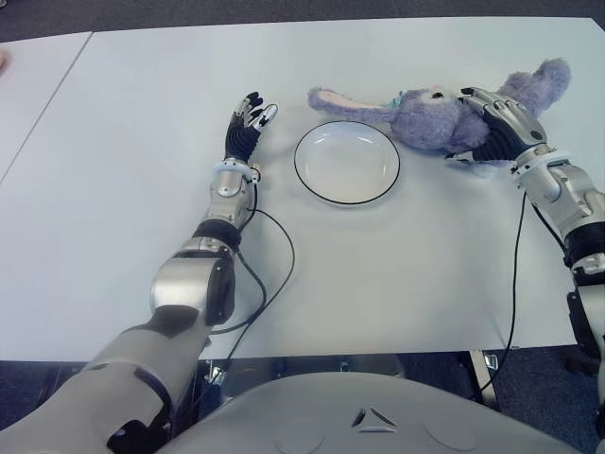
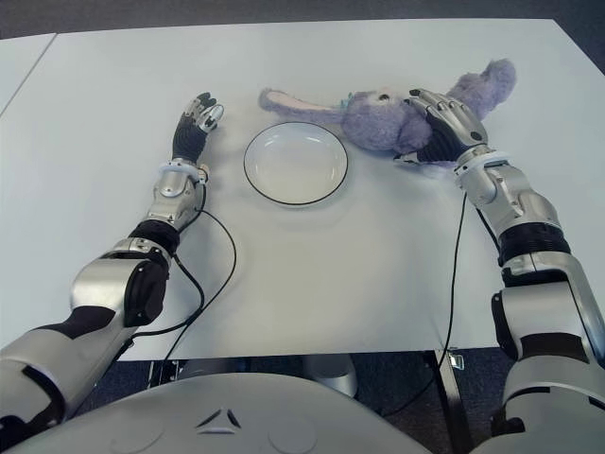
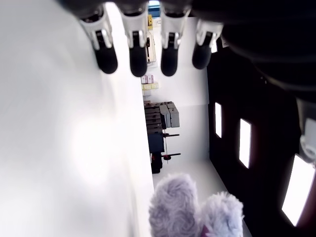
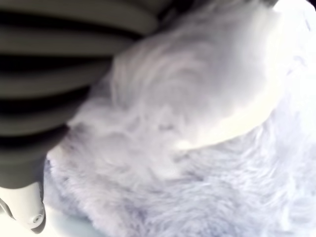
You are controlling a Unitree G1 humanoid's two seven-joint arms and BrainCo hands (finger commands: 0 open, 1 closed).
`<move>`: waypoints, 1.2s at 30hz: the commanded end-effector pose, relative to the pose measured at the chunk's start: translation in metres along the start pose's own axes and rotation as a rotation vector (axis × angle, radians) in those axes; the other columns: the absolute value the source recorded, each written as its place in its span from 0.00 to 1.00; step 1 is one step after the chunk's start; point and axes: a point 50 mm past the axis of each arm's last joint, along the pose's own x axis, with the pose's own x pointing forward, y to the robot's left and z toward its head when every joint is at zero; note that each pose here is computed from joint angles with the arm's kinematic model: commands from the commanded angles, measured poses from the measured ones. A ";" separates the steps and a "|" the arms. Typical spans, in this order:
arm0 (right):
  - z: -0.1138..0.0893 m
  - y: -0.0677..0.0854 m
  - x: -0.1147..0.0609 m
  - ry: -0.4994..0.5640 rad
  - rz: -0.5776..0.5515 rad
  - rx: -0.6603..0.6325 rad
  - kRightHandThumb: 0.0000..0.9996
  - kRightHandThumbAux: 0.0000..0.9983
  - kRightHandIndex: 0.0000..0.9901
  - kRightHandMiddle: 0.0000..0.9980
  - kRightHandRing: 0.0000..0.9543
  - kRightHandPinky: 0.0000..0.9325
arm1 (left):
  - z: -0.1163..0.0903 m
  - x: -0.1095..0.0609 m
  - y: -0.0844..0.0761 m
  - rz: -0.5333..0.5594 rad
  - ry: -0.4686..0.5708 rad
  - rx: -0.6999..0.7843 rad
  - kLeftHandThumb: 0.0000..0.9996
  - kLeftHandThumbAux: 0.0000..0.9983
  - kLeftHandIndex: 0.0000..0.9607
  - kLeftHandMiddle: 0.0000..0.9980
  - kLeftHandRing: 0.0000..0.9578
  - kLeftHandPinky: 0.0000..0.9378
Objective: Put the doll into the plate.
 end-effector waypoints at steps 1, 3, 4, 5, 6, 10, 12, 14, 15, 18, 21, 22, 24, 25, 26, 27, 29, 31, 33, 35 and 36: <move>0.004 0.050 -0.010 0.020 0.203 0.027 0.09 0.70 0.44 0.54 0.59 0.67 | -0.118 -0.082 0.003 -0.002 0.543 -0.029 0.00 0.45 0.14 0.14 0.14 0.13; 0.005 0.050 -0.009 0.015 0.198 0.035 0.10 0.70 0.48 0.60 0.66 0.74 | -0.118 -0.082 0.004 0.001 0.541 -0.030 0.00 0.46 0.14 0.14 0.14 0.13; 0.006 0.050 -0.008 0.014 0.191 0.044 0.11 0.70 0.52 0.65 0.71 0.79 | -0.118 -0.082 0.004 0.002 0.540 -0.032 0.00 0.46 0.14 0.14 0.14 0.13; 0.006 0.050 -0.007 0.013 0.187 0.051 0.12 0.70 0.56 0.69 0.75 0.83 | -0.118 -0.082 0.004 0.003 0.539 -0.033 0.00 0.46 0.14 0.15 0.14 0.14; 0.007 0.050 -0.006 0.018 0.173 0.066 0.12 0.70 0.58 0.71 0.76 0.84 | -0.118 -0.082 0.005 0.004 0.537 -0.038 0.00 0.46 0.14 0.15 0.15 0.14; 0.011 0.050 -0.002 0.034 0.130 0.107 0.15 0.71 0.66 0.78 0.82 0.88 | -0.118 -0.083 0.006 0.006 0.532 -0.043 0.00 0.45 0.14 0.15 0.16 0.13; 0.015 0.050 0.003 0.041 0.105 0.137 0.16 0.71 0.69 0.79 0.83 0.89 | -0.118 -0.082 0.006 0.008 0.533 -0.035 0.00 0.45 0.15 0.16 0.16 0.13; 0.020 0.051 0.008 0.051 0.081 0.173 0.17 0.71 0.73 0.82 0.85 0.91 | -0.118 -0.083 0.007 0.011 0.536 -0.030 0.00 0.45 0.15 0.16 0.16 0.13; 0.021 0.051 0.010 0.054 0.074 0.185 0.17 0.71 0.74 0.83 0.86 0.91 | -0.118 -0.083 0.007 0.012 0.537 -0.030 0.00 0.45 0.15 0.16 0.16 0.13; 0.025 0.051 0.015 0.062 0.055 0.223 0.18 0.72 0.77 0.85 0.87 0.92 | -0.118 -0.083 0.007 0.018 0.538 -0.035 0.00 0.45 0.15 0.16 0.16 0.14; 0.030 0.049 0.020 0.060 0.029 0.272 0.19 0.72 0.79 0.87 0.89 0.93 | -0.118 -0.082 0.007 0.020 0.535 -0.033 0.00 0.45 0.15 0.16 0.16 0.14; 0.032 0.048 0.021 0.058 0.020 0.287 0.20 0.72 0.80 0.87 0.89 0.93 | -0.118 -0.082 0.007 0.020 0.534 -0.033 0.00 0.45 0.15 0.16 0.16 0.13; 0.034 0.047 0.023 0.052 0.009 0.305 0.21 0.72 0.81 0.88 0.90 0.94 | -0.117 -0.082 0.007 0.020 0.531 -0.031 0.00 0.45 0.15 0.16 0.16 0.13; 0.035 0.047 0.023 0.050 0.006 0.311 0.22 0.72 0.81 0.88 0.90 0.94 | -0.117 -0.082 0.006 0.019 0.530 -0.029 0.00 0.45 0.15 0.16 0.16 0.13; 0.037 0.046 0.025 0.040 -0.004 0.323 0.23 0.72 0.81 0.88 0.91 0.94 | -0.117 -0.082 0.007 0.019 0.530 -0.027 0.00 0.45 0.15 0.16 0.15 0.13; 0.039 0.045 0.026 0.026 -0.016 0.332 0.24 0.73 0.81 0.88 0.91 0.94 | -0.117 -0.082 0.007 0.019 0.532 -0.027 0.00 0.44 0.15 0.16 0.15 0.13; 0.042 0.043 0.027 0.011 -0.029 0.341 0.29 0.74 0.81 0.88 0.91 0.93 | -0.118 -0.082 0.008 0.019 0.534 -0.026 0.00 0.44 0.15 0.16 0.16 0.13; 0.043 0.043 0.028 0.004 -0.034 0.343 0.31 0.74 0.81 0.89 0.91 0.93 | -0.118 -0.082 0.007 0.019 0.537 -0.026 0.00 0.44 0.15 0.16 0.16 0.13; 0.045 0.041 0.029 -0.009 -0.040 0.340 0.32 0.75 0.81 0.88 0.91 0.93 | -0.118 -0.082 0.007 0.021 0.536 -0.032 0.00 0.44 0.15 0.16 0.16 0.13; 0.046 0.041 0.029 -0.017 -0.043 0.337 0.34 0.75 0.81 0.88 0.91 0.93 | -0.118 -0.082 0.007 0.023 0.537 -0.033 0.00 0.44 0.15 0.16 0.16 0.12; 0.046 0.040 0.029 -0.020 -0.044 0.336 0.34 0.75 0.81 0.88 0.91 0.93 | -0.118 -0.082 0.007 0.023 0.537 -0.032 0.00 0.44 0.15 0.16 0.16 0.12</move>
